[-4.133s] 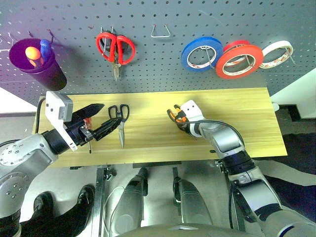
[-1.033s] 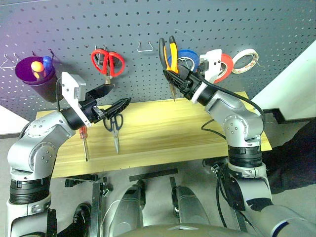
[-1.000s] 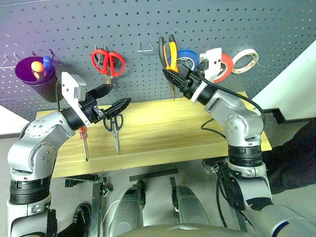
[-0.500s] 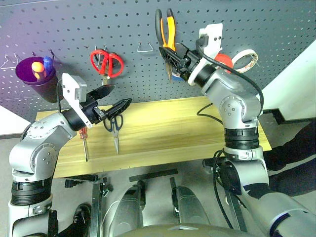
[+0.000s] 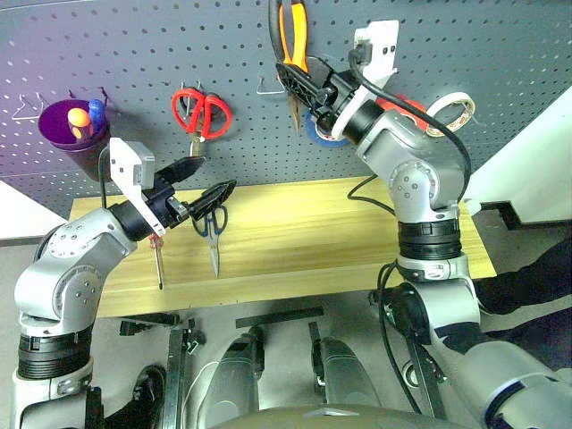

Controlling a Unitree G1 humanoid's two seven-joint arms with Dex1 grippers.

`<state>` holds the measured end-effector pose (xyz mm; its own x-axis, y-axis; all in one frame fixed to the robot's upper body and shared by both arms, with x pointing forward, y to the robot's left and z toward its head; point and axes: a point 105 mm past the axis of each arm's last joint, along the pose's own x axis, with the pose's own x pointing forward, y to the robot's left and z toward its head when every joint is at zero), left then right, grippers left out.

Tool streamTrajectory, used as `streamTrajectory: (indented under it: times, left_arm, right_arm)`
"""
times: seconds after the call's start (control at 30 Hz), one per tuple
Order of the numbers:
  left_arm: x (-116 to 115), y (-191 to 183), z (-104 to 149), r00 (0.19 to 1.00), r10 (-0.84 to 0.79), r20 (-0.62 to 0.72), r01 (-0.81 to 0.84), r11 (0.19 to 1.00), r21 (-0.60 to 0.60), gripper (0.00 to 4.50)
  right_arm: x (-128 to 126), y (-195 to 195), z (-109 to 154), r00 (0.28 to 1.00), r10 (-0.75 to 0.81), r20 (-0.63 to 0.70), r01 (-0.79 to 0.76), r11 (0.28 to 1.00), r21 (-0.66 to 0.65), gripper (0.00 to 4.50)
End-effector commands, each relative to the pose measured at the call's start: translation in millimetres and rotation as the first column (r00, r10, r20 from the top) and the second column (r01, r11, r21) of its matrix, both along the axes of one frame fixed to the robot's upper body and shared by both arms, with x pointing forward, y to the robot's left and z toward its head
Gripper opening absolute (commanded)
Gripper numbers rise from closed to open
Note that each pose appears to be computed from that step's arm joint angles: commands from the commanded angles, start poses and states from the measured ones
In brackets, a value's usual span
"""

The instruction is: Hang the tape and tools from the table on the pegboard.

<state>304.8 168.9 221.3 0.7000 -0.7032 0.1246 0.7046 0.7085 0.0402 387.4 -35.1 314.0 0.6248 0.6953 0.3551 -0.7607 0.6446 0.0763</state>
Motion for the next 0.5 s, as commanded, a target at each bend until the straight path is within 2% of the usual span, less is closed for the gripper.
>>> streamTrajectory:
  times: [0.03,0.5]
  left_arm:
    - [-6.5,-0.5,11.6,0.999,-0.001,0.054,0.001,1.0,-0.001,4.5]
    - [-9.8,0.5,13.7,0.998,0.009,0.058,-0.009,1.0,-0.001,4.5]
  right_arm:
    - [-11.3,6.0,35.1,0.993,0.027,0.118,-0.031,0.999,0.03,2.09]
    - [7.6,3.3,45.1,0.991,-0.021,0.132,0.011,0.997,0.077,2.09]
